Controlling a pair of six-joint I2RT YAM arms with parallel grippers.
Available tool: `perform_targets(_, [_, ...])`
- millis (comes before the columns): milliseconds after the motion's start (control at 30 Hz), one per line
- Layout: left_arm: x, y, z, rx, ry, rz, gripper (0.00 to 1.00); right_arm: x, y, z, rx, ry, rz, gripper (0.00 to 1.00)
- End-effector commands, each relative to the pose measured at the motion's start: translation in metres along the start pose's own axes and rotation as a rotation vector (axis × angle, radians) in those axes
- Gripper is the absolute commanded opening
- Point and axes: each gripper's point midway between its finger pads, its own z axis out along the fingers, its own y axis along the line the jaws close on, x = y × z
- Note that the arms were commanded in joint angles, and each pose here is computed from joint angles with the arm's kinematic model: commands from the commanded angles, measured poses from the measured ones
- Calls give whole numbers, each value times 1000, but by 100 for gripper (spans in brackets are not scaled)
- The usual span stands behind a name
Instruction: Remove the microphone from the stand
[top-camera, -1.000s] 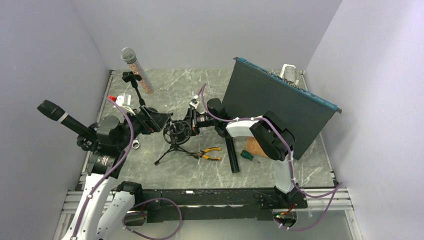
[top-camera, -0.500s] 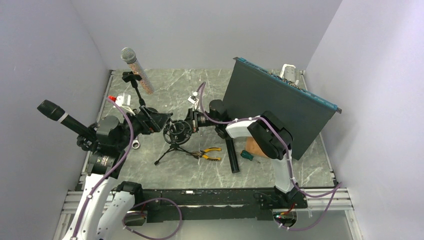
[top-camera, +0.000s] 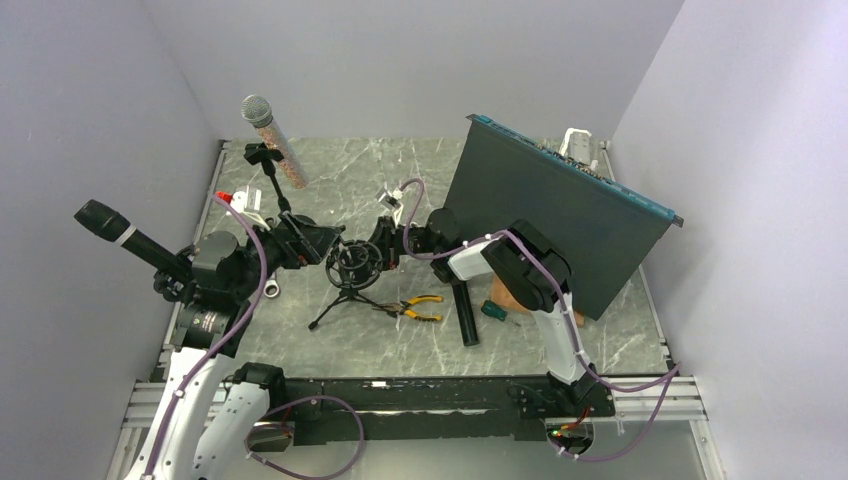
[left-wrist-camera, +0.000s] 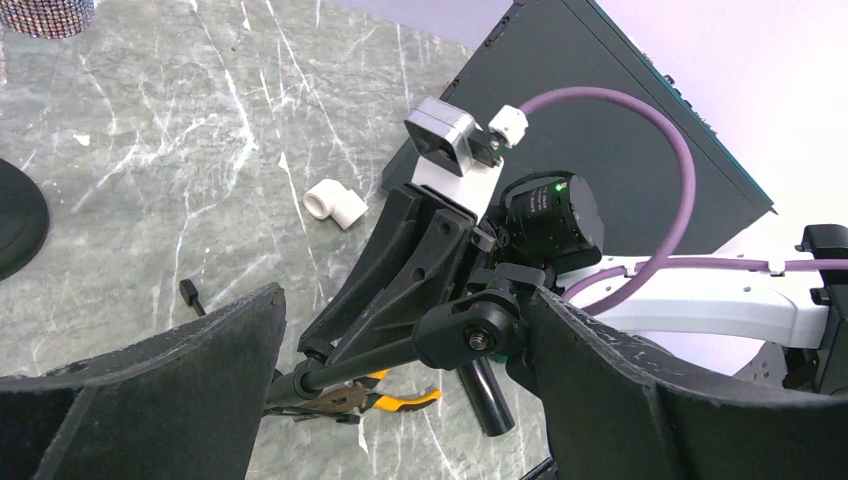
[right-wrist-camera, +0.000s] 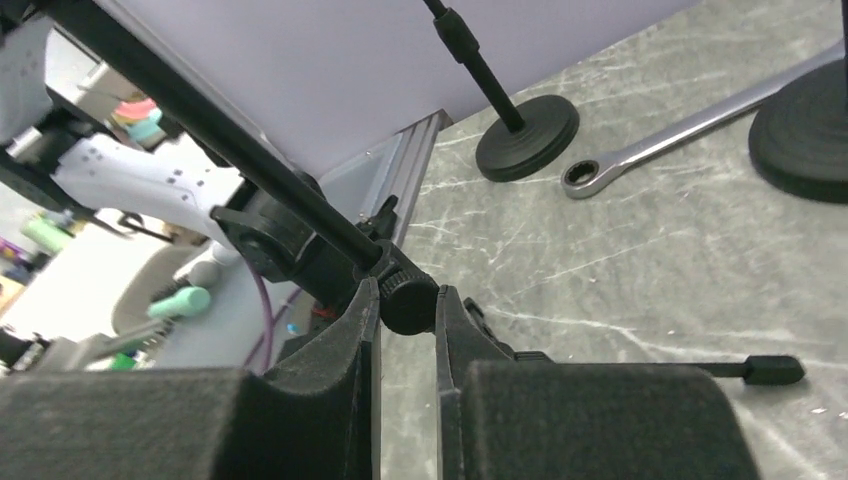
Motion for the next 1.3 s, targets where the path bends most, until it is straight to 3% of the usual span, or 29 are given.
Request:
perform_targets(0, [73, 51, -13, -177, 268, -18, 92, -16, -7, 6, -10, -9, -277, 0])
perform_targets(67, [73, 51, -14, -179, 262, -17, 93, -18, -9, 5, 7, -3, -286, 3])
perform_targets(233, [72, 50, -15, -174, 258, -12, 93, -32, 2, -4, 84, -42, -299, 46])
perform_targets(400, [73, 52, -15, -181, 262, -2, 94, -43, 4, -24, 278, -73, -262, 66])
perform_targets(633, [88, 65, -14, -203, 281, -13, 93, -48, 2, -58, 543, -69, -172, 70])
perform_targets(833, [103, 79, -16, -247, 297, -32, 92, -46, -3, -49, 590, -33, 101, 70])
perform_targets(1133, [104, 77, -20, -249, 283, -57, 91, -35, 2, -22, 485, -17, 458, 68])
perform_targets(1267, [96, 70, -21, -233, 273, -50, 91, -28, -4, -11, 428, -19, 603, 58])
